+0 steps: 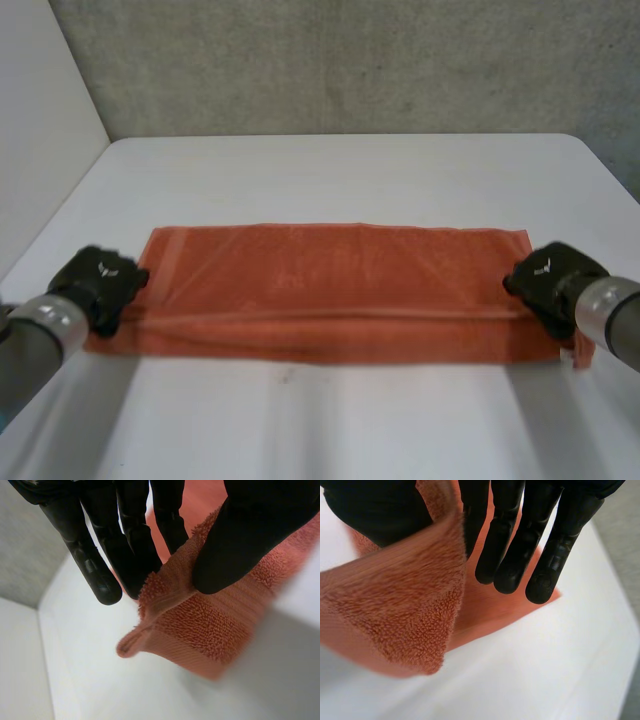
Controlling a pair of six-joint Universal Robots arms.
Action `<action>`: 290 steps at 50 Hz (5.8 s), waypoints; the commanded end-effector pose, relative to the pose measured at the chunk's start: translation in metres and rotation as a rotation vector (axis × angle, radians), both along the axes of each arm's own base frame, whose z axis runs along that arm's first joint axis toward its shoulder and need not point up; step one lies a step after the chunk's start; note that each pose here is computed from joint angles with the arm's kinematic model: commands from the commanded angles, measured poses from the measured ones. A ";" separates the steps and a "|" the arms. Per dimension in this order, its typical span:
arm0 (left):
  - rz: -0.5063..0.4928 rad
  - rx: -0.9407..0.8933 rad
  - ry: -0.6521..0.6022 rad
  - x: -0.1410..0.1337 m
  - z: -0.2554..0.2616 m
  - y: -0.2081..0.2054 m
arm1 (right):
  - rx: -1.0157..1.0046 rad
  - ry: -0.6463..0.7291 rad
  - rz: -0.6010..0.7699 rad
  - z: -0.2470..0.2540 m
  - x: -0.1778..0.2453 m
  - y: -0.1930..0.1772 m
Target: Fold the laundry
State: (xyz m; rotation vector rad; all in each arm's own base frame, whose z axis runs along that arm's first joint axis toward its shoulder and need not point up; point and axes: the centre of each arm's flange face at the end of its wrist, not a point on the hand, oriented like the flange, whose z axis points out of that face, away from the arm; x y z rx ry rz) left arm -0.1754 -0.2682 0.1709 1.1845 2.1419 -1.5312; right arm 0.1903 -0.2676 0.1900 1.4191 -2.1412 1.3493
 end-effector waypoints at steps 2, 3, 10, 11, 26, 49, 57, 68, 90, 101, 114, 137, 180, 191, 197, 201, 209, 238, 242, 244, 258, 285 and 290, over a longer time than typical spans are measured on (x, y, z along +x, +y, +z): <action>-0.045 -0.133 0.062 -0.033 -0.015 -0.062 | -0.174 -0.066 -0.038 -0.024 0.009 -0.059; -0.041 -0.141 0.062 -0.035 -0.016 -0.068 | -0.188 -0.068 -0.039 -0.027 0.010 -0.064; 0.022 -0.219 0.051 -0.044 -0.029 -0.115 | -0.297 -0.074 -0.052 -0.045 0.025 -0.104; 0.023 -0.225 0.052 -0.045 -0.031 -0.119 | -0.305 -0.074 -0.055 -0.047 0.026 -0.107; -0.026 -0.396 0.097 -0.072 -0.035 -0.141 | -0.442 -0.122 -0.093 -0.054 0.039 -0.140; -0.020 -0.399 0.184 -0.063 0.015 -0.090 | -0.288 -0.364 -0.224 0.027 -0.009 -0.085; -0.024 -0.304 0.252 -0.057 0.006 -0.059 | -0.047 -0.410 -0.252 -0.002 -0.024 -0.062; -0.009 -0.197 0.323 -0.052 -0.017 -0.044 | 0.009 -0.479 -0.275 -0.039 -0.039 -0.073; -0.013 -0.186 0.323 -0.053 -0.020 -0.040 | -0.011 -0.460 -0.371 -0.065 -0.075 -0.101; -0.004 -0.184 0.321 -0.050 -0.020 -0.041 | -0.233 -0.252 -0.598 -0.029 -0.158 -0.141; -0.001 -0.183 0.320 -0.050 -0.020 -0.040 | -0.325 -0.372 -0.147 0.029 0.013 -0.110; 0.000 -0.184 0.322 -0.050 -0.020 -0.040 | -0.149 -0.475 0.535 -0.044 0.230 0.049; -0.259 -0.134 0.421 -0.173 -0.042 -0.038 | 0.033 -0.438 -0.026 -0.073 0.049 -0.009; 0.006 -0.206 0.347 -0.126 -0.043 -0.078 | 0.010 -0.447 -0.008 -0.069 0.055 -0.011; 0.017 -0.191 0.276 -0.119 -0.049 -0.068 | 0.008 -0.448 0.001 -0.069 0.057 -0.010; 0.006 -0.206 0.289 -0.119 -0.034 -0.058 | -0.008 -0.451 0.002 -0.068 0.058 -0.011; -0.013 -0.216 0.357 -0.122 -0.008 -0.035 | -0.019 -0.452 -0.003 -0.068 0.056 -0.015; 0.029 -0.163 0.415 -0.080 0.007 -0.010 | -0.290 -0.362 0.417 -0.010 0.201 0.028; 0.034 -0.162 0.462 -0.081 0.012 -0.008 | -0.216 -0.350 0.550 -0.033 0.222 0.061; 0.034 -0.161 0.485 -0.083 0.014 -0.008 | -0.185 -0.331 0.629 -0.046 0.232 0.083; -0.077 -0.189 0.605 -0.114 0.039 -0.008 | -0.206 -0.525 0.316 0.011 0.182 0.024; -0.043 0.192 0.614 -0.160 -0.040 -0.009 | 0.213 -0.663 0.013 -0.050 0.156 -0.030; -0.030 0.232 0.585 -0.157 -0.043 -0.005 | 0.203 -0.670 0.018 -0.042 0.157 -0.033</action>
